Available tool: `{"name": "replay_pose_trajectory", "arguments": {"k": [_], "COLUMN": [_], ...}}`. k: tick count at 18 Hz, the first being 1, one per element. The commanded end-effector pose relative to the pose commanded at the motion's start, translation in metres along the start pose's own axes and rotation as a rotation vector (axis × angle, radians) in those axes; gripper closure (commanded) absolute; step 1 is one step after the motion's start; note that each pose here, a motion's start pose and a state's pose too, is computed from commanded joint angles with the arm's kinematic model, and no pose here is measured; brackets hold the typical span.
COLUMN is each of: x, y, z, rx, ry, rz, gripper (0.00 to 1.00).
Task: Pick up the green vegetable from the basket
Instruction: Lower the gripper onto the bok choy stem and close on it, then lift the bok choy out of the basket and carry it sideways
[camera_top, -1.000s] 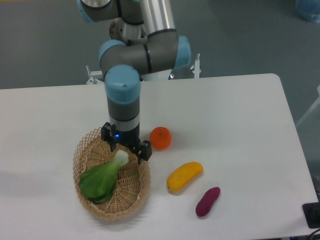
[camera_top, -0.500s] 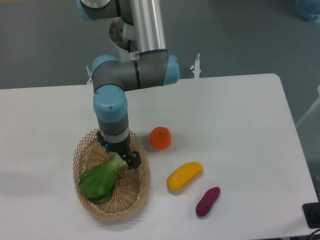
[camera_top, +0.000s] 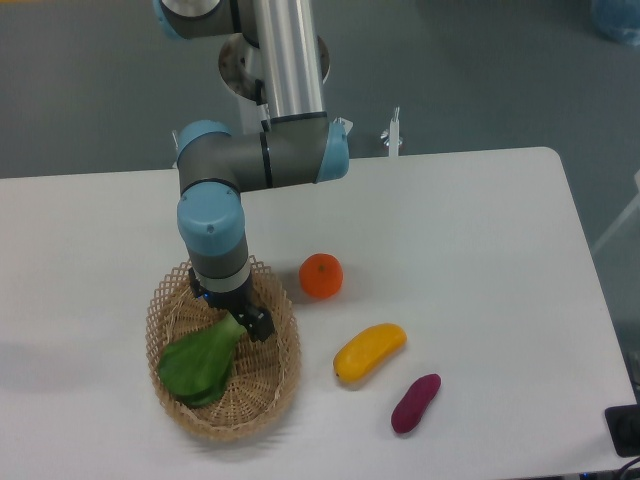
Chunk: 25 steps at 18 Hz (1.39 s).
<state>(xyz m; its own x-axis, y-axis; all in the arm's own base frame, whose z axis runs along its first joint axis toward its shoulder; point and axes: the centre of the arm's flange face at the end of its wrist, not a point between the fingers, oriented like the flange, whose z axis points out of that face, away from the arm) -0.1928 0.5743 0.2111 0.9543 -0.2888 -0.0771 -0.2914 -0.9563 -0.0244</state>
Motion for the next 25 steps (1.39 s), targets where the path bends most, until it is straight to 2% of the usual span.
{"name": "replay_pose_trajectory", "arguments": {"k": [2, 3, 4, 5, 8, 9, 16, 25], "x": [0.000, 0.000, 0.000, 0.000, -0.001, -0.001, -0.004, -0.042], "y": [0.000, 0.000, 0.000, 0.000, -0.001, -0.001, -0.001, 0.024], "z": [-0.001, -0.002, -0.003, -0.004, -0.007, -0.007, -0.016, -0.074], "rx": [0.001, 0.003, 0.004, 0.005, 0.010, 0.010, 0.024, 0.138], "ry": [-0.001, -0.003, -0.005, -0.006, -0.007, -0.007, -0.015, -0.062], "rz": [0.000, -0.002, -0.005, -0.006, -0.005, -0.005, -0.001, -0.062], "gripper": [0.17, 0.29, 0.47, 0.51, 0.53, 0.61, 0.67, 0.67]}}
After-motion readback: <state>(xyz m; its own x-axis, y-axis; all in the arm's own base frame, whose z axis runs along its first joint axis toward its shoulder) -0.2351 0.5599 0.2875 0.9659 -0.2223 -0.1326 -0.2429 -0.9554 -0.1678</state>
